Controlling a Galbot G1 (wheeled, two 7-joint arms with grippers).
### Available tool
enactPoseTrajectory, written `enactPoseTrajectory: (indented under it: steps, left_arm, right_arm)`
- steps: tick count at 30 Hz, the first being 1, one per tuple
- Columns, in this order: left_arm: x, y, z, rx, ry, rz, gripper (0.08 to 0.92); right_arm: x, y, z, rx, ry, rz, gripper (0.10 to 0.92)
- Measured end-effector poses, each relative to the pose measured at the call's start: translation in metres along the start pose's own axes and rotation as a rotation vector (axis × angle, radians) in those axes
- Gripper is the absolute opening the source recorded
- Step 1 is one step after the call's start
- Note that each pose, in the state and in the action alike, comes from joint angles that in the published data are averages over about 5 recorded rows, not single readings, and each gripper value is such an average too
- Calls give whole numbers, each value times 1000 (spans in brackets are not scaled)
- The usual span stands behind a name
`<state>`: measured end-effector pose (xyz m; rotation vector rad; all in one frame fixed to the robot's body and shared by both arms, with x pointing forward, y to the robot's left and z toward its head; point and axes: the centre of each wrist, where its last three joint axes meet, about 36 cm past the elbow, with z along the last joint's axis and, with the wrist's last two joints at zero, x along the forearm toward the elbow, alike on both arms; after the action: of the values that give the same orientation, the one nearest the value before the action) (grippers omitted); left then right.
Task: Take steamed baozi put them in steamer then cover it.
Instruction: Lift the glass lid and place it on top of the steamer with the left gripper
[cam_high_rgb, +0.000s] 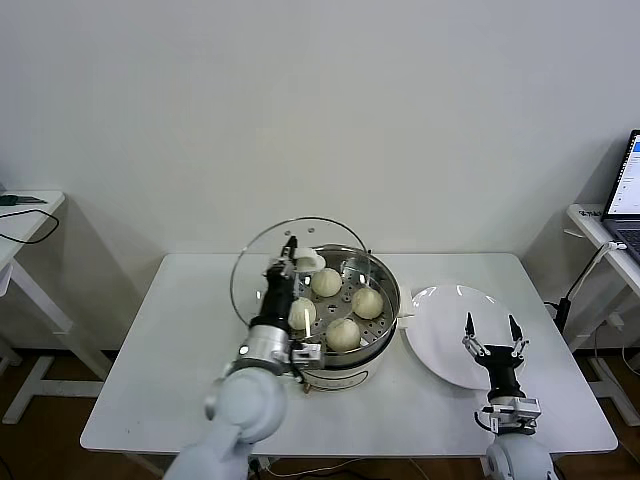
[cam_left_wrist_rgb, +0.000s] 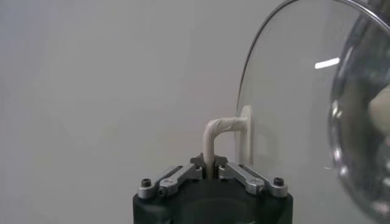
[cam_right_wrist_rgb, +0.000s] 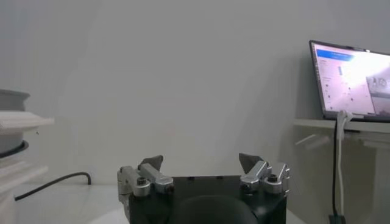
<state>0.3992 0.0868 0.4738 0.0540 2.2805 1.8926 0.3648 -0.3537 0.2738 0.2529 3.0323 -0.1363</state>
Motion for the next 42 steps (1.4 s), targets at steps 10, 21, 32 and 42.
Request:
enactPoseTrajectory:
  steps: [10,21,32,42]
  left_arm:
    - [-12,-21,-40,-8,18,66,192]
    - [-17,-34,-67,-40,7,102,192]
    - [-22,-45,-72,-95,16,122,192]
    - [-26,-53,-72,-136,19,132,192]
  right_arm:
    - [0,-1,5,2,9,4,823]
    - [2,-2,11,4,18,8,823]
    - [3,1,13,0,21,8,823]
    - [3,0,12,2,21,7,823]
